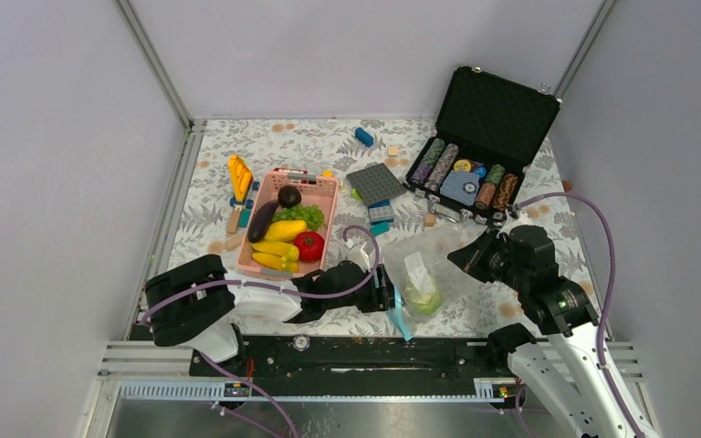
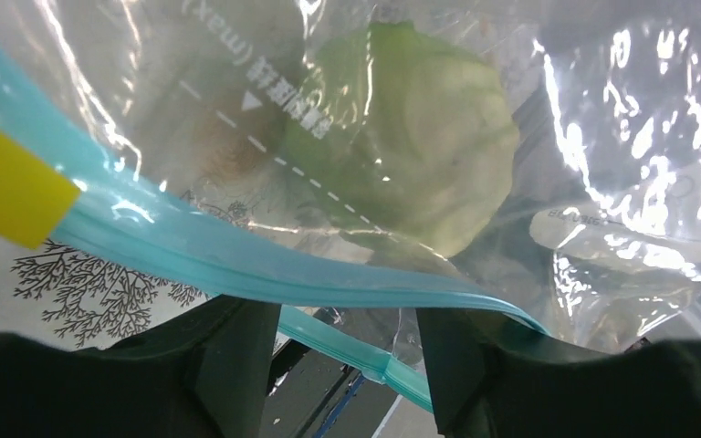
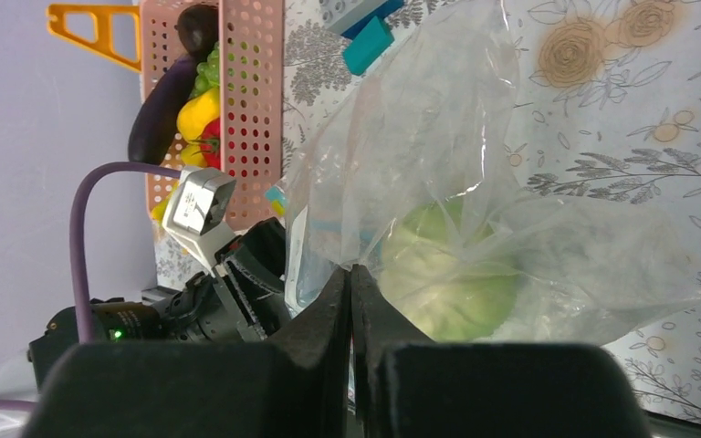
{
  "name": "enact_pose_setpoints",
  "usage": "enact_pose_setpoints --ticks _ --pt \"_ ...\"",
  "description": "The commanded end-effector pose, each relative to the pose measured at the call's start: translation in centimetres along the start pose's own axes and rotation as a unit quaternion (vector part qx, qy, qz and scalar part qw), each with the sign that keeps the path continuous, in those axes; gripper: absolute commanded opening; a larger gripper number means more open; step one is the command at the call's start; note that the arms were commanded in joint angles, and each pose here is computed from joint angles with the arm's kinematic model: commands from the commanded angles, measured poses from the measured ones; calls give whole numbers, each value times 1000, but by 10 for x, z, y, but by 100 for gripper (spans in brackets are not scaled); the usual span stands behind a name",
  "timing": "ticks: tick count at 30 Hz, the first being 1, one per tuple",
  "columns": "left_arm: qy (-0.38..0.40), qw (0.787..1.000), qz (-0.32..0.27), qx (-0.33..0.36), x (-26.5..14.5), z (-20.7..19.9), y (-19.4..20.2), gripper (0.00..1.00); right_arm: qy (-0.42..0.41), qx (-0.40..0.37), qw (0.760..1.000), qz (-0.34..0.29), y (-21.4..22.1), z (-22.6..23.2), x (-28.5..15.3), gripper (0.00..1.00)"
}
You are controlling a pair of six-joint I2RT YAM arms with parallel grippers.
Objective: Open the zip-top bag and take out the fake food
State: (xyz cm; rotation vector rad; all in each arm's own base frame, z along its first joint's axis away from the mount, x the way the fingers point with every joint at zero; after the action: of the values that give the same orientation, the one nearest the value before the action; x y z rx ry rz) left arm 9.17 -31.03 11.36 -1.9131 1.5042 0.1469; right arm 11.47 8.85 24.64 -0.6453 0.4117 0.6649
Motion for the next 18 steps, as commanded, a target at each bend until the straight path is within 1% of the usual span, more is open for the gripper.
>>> enact_pose_setpoints --ticks 1,5,8,13,18 --pt "46 999 -20 -2 4 -13 -3 58 38 -17 999 -19 -1 -13 4 0" --pt "62 998 -19 -1 6 -17 -3 65 106 -34 993 -41 2 -42 24 0" --pt "71 997 -19 1 8 -21 -5 69 143 -45 988 -29 9 -64 45 0" --pt "77 997 -22 4 12 -27 -8 79 153 -45 987 14 19 -79 76 0" --pt "60 998 -25 7 18 -31 -12 85 132 -41 988 62 28 -81 91 0"
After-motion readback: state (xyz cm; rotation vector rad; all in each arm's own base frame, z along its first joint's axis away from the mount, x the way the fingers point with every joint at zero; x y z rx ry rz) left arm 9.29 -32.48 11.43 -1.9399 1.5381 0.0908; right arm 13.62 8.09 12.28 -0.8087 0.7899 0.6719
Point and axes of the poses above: each gripper's point midway between its finger pads, its own x axis out along the fingers, its own z axis along the line the jaws close on, y = z × x, the point moved 9 cm from there along -x, back along the fingers, and after that the axes turned 7 degrees about x, right-handed, at the moved point
